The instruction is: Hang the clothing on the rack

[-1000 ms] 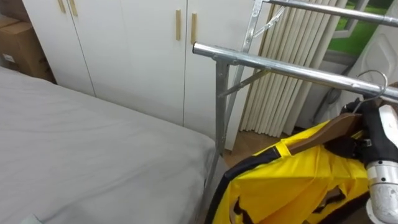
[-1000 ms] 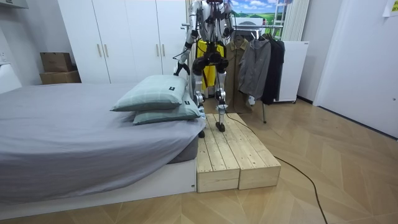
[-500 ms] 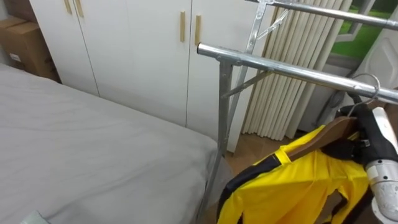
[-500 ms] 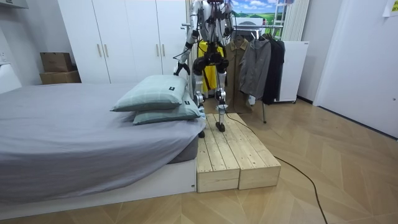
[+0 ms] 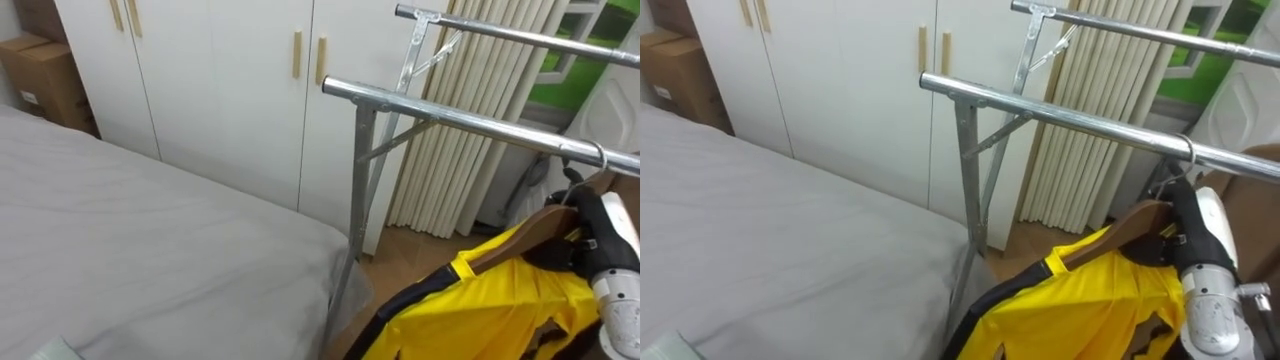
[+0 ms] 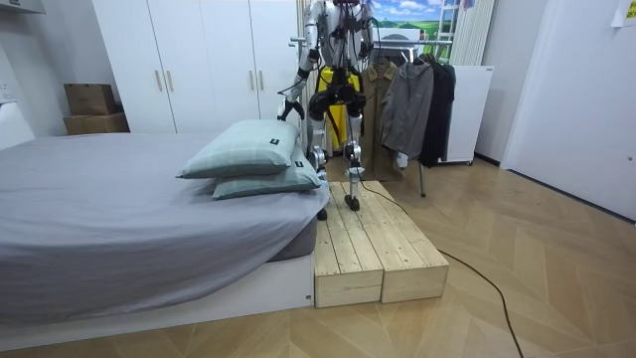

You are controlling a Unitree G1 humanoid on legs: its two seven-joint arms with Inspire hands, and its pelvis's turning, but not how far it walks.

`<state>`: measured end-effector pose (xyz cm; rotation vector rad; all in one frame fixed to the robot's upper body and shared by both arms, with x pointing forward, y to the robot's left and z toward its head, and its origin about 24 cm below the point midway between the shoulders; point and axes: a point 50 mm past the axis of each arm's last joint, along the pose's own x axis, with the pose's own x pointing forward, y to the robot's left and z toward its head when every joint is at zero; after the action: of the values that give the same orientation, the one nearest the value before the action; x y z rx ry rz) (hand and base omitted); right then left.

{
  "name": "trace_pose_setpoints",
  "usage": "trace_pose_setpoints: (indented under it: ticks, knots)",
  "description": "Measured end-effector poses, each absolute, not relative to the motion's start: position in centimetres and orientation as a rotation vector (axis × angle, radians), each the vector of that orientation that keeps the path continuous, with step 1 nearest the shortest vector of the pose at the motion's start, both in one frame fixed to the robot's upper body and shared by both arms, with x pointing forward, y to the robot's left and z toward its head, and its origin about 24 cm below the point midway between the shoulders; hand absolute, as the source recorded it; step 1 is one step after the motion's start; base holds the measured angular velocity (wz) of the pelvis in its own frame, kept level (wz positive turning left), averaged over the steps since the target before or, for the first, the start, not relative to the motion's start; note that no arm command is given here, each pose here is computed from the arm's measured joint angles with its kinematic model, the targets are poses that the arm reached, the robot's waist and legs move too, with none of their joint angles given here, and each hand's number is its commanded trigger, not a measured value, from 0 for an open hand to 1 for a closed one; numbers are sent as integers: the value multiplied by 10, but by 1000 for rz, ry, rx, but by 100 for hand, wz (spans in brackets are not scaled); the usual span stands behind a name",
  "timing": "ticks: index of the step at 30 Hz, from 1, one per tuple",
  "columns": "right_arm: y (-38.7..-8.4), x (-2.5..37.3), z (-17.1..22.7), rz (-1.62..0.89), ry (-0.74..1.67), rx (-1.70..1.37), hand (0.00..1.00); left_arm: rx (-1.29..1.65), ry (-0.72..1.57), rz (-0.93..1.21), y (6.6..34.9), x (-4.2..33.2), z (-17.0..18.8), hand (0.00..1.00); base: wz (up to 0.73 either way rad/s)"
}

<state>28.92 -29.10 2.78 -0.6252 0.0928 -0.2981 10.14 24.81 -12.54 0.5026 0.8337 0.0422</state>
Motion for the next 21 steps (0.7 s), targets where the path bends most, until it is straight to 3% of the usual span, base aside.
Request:
trace_pose_setpoints:
  ticks: [12,13,14,16,17,19,21]
  knots:
    - [-293,287,26,-312,72,-611,100,504,825,40,249,101,-125,0,1]
    - [-293,287,26,-313,71,-609,93,504,825,40,249,101,-125,0,0]
    - [-293,287,26,-316,72,-597,93,504,825,40,249,101,-125,0,0]
    - [-293,286,25,-319,74,-590,45,503,824,40,248,101,-125,0,0]
    - [-294,286,25,-319,75,-589,45,503,824,40,248,101,-125,0,0]
    - [-294,286,24,-320,78,-588,0,504,824,39,248,101,-125,0,0]
    - [-294,286,24,-322,83,-585,0,504,824,37,248,101,-125,0,0]
